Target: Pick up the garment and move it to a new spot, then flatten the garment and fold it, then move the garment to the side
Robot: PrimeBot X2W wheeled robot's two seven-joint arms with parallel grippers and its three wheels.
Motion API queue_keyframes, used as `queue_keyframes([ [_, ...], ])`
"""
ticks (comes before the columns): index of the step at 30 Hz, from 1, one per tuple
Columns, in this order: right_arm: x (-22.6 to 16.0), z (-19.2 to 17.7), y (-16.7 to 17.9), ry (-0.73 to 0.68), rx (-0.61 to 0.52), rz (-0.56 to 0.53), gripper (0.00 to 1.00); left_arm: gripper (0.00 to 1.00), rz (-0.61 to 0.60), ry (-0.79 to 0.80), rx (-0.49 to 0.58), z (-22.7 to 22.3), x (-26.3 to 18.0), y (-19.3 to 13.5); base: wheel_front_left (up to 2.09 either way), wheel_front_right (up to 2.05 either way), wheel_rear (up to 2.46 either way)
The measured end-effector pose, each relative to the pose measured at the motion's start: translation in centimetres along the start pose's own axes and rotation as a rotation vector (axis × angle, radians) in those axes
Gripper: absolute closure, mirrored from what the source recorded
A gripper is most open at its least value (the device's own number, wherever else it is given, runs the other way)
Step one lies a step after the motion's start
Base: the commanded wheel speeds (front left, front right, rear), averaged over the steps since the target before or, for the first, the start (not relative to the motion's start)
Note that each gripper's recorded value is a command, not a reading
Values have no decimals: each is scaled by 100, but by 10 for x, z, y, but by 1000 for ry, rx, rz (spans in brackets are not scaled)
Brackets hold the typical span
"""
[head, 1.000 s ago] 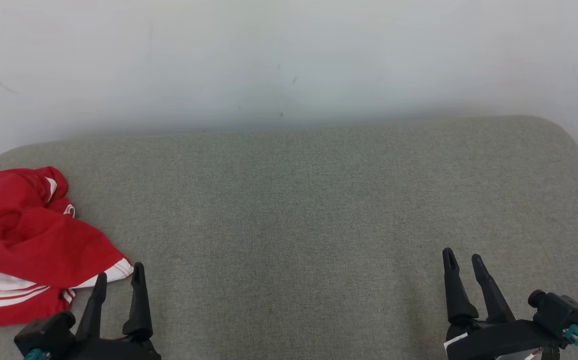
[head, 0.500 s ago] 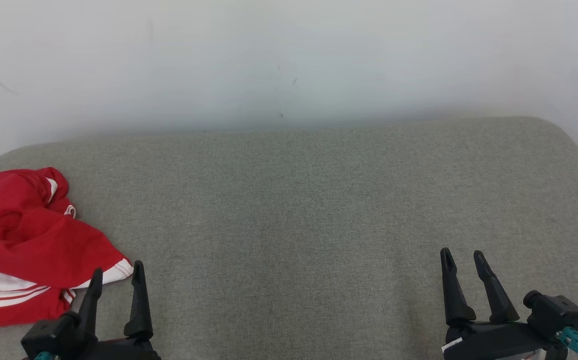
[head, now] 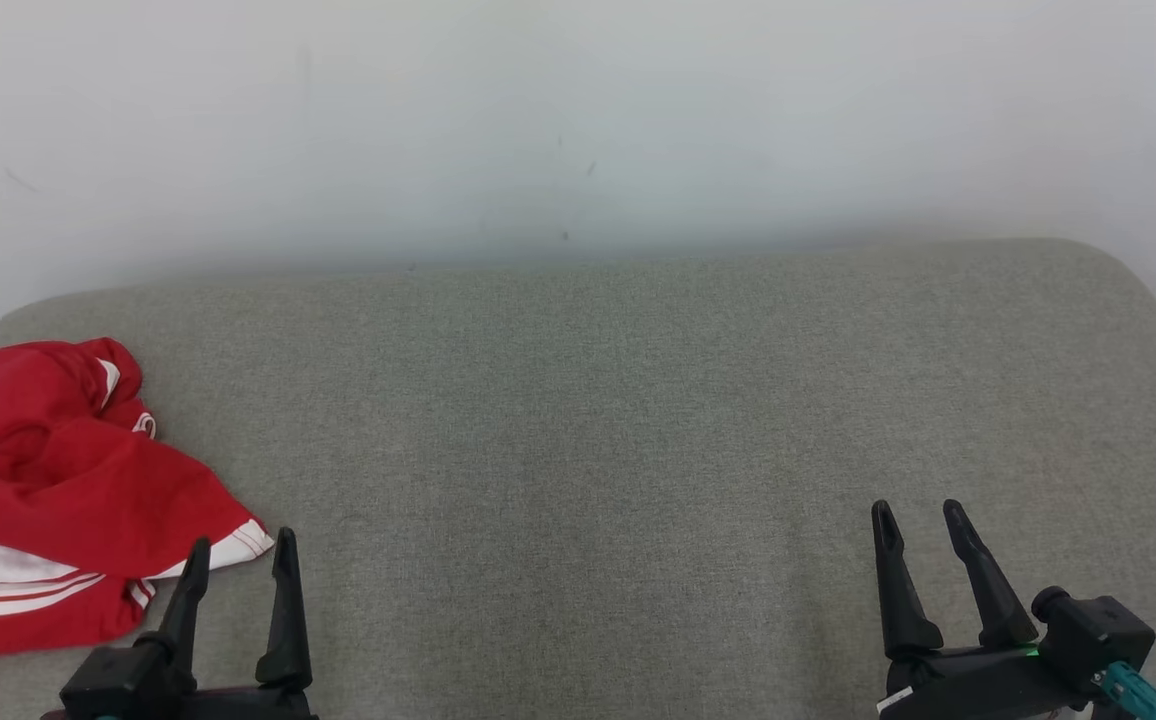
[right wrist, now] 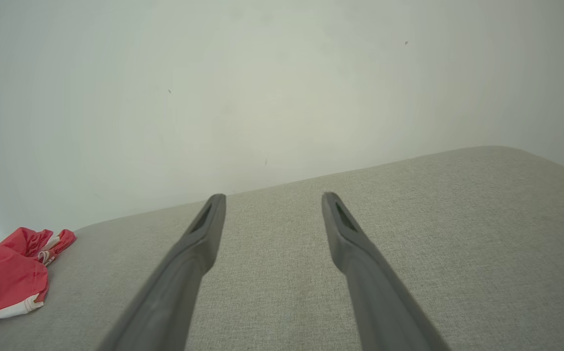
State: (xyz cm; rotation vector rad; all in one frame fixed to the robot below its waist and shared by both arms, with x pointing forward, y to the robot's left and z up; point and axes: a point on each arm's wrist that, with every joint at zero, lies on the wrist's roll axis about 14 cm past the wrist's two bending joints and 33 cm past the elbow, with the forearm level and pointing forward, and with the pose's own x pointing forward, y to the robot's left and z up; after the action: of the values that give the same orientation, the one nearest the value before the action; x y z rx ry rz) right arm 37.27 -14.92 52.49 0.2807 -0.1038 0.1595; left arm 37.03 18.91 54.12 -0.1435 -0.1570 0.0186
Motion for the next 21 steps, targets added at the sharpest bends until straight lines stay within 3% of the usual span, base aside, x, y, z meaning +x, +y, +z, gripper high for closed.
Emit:
queue_keyframes([
  [21,-4,2,4,-18,-108,30,0,0,-114,1,60,-6,-6,-16,0,0,0],
])
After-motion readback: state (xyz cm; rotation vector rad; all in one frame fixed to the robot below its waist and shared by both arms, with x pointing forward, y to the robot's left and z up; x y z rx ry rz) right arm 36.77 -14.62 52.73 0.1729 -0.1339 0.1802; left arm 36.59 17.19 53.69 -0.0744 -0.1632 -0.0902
